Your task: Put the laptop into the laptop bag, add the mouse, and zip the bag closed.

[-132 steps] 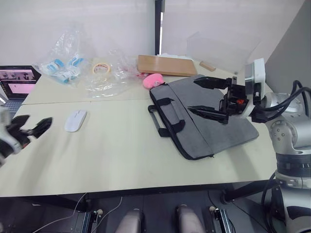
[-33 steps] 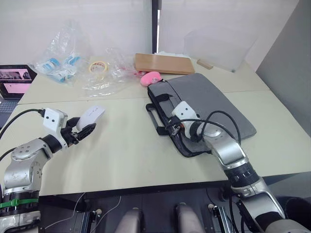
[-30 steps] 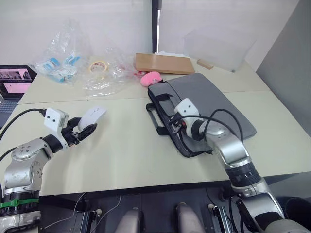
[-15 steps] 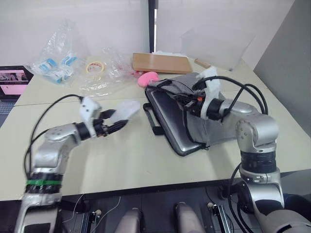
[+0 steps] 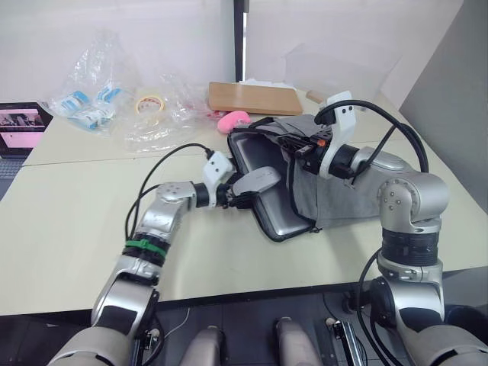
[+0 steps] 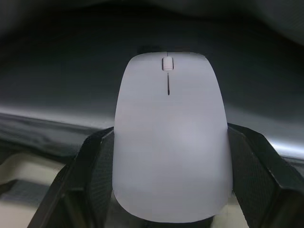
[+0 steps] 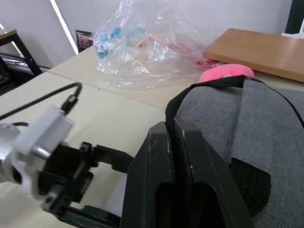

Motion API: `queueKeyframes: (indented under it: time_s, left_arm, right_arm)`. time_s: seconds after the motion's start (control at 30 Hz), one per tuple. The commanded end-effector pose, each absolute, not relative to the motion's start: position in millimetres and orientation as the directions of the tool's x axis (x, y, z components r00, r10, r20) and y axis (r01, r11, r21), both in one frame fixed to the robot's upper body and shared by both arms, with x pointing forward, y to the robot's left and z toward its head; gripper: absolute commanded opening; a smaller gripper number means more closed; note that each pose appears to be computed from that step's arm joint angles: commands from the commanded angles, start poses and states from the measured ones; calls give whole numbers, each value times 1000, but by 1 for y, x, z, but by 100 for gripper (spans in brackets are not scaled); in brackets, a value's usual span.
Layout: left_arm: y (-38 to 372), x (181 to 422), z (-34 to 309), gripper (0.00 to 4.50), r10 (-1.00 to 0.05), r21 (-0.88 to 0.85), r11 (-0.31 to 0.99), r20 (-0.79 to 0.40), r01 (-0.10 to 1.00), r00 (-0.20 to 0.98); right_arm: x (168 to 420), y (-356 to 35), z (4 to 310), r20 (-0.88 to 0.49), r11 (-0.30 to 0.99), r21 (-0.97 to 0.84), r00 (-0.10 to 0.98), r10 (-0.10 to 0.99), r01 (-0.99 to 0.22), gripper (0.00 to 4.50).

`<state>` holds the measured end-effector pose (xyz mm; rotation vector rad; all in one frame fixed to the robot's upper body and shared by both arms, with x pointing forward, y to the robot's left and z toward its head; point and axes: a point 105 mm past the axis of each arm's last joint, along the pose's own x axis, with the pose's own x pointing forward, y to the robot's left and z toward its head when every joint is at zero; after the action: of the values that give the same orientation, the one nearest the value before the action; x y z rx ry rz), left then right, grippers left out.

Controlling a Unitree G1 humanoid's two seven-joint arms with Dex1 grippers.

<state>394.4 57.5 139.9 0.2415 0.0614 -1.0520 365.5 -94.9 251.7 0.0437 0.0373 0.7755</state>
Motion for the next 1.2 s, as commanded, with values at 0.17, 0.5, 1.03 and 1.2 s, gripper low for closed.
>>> queueKeyframes:
  time_s: [0.17, 0.5, 1.03, 1.2]
  left_arm:
    - [24, 411, 157, 283, -863, 197, 467, -110, 862, 493]
    - [8, 419, 147, 283, -858, 136, 479, -136, 867, 496]
    - [7, 421, 158, 447, -866, 147, 484, -61, 862, 497]
    - [16, 415, 171, 447, -886, 118, 463, 34, 878, 463]
  right_arm:
    - [355, -98, 282, 89, 711, 5, 709, 700, -703, 1]
    - [358, -101, 280, 87, 728, 6, 726, 683, -686, 1]
    - [360, -103, 278, 82, 732, 5, 730, 679, -681, 0]
    - [362, -102, 277, 82, 730, 8, 728, 681, -684, 0]
